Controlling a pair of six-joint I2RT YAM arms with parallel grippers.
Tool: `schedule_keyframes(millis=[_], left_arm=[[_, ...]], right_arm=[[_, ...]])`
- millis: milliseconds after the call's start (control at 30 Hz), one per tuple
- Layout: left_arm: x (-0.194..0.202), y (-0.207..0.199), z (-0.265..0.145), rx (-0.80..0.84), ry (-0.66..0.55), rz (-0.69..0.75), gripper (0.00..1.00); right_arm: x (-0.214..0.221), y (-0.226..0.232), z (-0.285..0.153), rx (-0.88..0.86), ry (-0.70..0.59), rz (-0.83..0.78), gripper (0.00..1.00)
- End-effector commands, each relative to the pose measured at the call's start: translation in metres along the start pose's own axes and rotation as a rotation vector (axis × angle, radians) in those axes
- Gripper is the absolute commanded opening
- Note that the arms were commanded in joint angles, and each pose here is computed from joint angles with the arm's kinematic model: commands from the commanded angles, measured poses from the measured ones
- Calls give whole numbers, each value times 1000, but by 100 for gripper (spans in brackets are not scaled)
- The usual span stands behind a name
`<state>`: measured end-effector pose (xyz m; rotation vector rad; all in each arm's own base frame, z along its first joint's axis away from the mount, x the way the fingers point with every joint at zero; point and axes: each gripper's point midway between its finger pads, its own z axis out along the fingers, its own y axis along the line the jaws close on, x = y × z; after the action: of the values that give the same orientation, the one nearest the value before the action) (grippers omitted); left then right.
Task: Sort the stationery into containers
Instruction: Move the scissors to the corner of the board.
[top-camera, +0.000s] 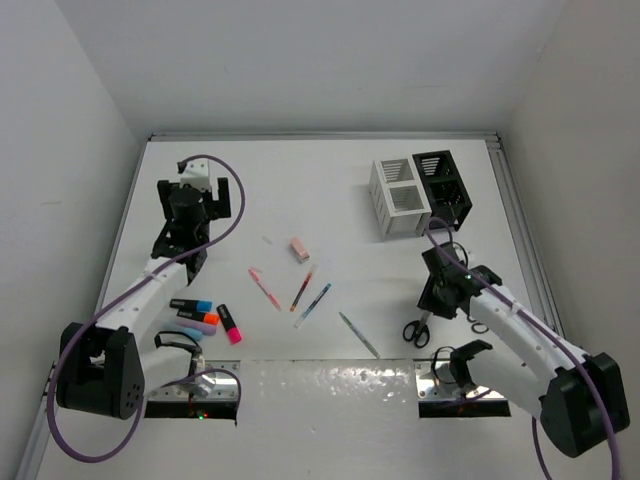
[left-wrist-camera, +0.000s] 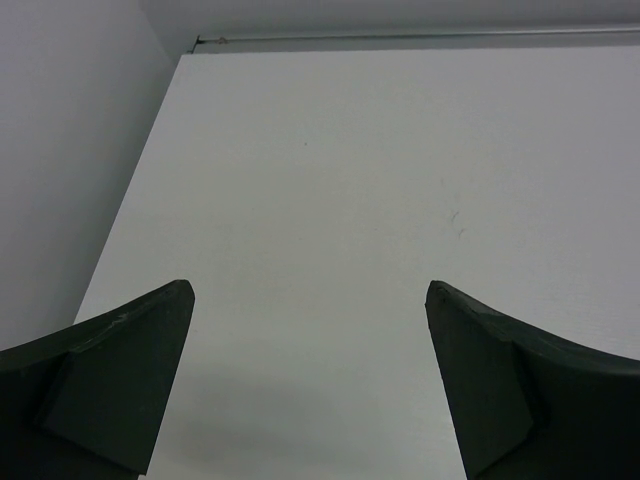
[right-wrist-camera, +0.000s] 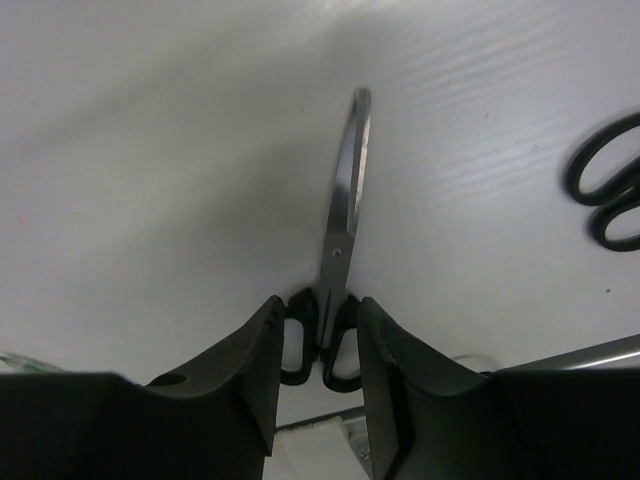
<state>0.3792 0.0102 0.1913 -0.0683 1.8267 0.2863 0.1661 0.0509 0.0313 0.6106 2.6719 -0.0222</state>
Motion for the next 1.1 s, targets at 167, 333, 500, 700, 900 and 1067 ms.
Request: schedule_keyframes(millis=[167, 333, 500, 700, 900, 1067], left_arm=[[-16, -10, 4, 20, -77, -49, 100], [-16, -11, 3, 23, -82, -44, 100], [-18, -13, -1, 23, -90, -36, 100], [-14, -14, -2, 19, -78, -30, 100], [-14, -18, -4, 29, -81, -29, 100], [-14, -20, -4, 37, -82, -33, 100]], right_arm=[[26, 20, -1, -102, 41, -192, 35], [38, 11, -1, -36, 116, -287, 35], [54, 28, 7, -127, 147, -293, 28], [50, 17, 7, -46, 120, -288, 24], [62, -10, 8, 41, 134, -140, 26], [65, -18, 11, 52, 140, -70, 25]])
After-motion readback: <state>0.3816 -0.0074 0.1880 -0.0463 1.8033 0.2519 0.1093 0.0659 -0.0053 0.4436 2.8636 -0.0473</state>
